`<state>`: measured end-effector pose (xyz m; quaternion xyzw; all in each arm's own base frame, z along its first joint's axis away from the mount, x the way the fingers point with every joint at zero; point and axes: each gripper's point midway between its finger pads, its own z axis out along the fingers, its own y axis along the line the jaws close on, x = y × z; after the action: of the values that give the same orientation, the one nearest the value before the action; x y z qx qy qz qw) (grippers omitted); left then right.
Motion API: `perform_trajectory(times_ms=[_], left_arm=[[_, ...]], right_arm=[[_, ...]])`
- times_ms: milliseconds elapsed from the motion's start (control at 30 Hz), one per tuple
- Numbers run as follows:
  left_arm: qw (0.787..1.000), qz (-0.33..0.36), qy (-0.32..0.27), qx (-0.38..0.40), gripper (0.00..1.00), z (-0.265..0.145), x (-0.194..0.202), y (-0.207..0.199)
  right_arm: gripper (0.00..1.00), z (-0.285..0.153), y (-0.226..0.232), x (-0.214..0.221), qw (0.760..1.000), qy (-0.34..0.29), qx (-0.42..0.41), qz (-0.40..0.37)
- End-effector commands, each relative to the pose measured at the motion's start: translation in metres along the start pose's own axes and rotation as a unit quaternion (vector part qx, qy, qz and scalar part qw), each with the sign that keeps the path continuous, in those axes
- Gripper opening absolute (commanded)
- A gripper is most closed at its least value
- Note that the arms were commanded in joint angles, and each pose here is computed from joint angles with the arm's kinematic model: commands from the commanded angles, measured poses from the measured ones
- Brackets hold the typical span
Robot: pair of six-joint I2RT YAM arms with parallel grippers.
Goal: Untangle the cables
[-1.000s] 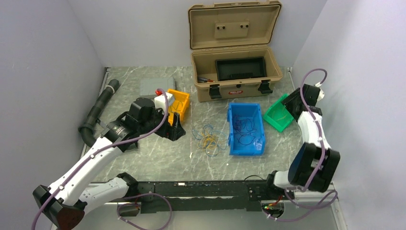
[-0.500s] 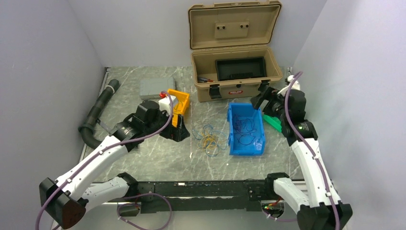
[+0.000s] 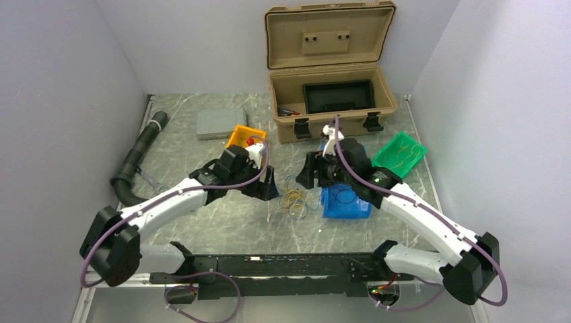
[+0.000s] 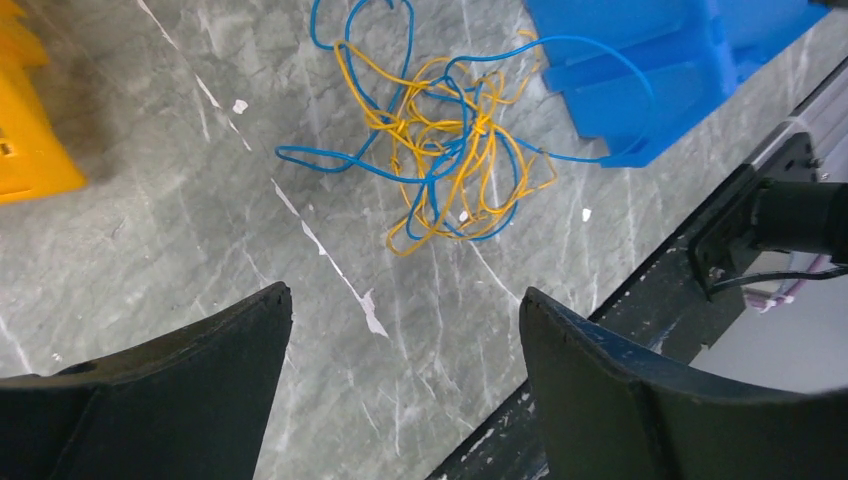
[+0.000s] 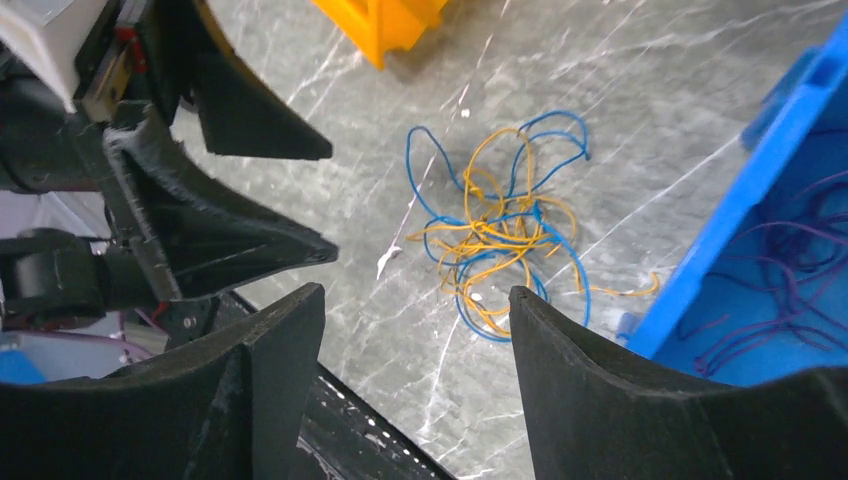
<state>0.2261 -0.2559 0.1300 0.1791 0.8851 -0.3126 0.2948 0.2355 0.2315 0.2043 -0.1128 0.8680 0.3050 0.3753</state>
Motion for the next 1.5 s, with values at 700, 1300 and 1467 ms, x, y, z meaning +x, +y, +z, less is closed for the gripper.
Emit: perform_trajectory(times_ms=[700,1300,1467], left_arm=[[0.996,0.077,0.004,0.034,0.0,0.047,0.003,-0.018],[0.995,0.092,0.02,0.033,0.38,0.062,0.009,-0.014],[0.994,0.093,0.029,0.048,0.37,0.067,0.011,-0.019]], right_arm=[[0.62,0.008,-0.004,0.025,1.0,-0.006,-0.001,-0.015],[0.64,0.006,-0.001,0.018,0.999,-0.025,-0.01,-0.032],[0.64,0.004,-0.003,0.019,0.999,-0.025,-0.006,-0.034]])
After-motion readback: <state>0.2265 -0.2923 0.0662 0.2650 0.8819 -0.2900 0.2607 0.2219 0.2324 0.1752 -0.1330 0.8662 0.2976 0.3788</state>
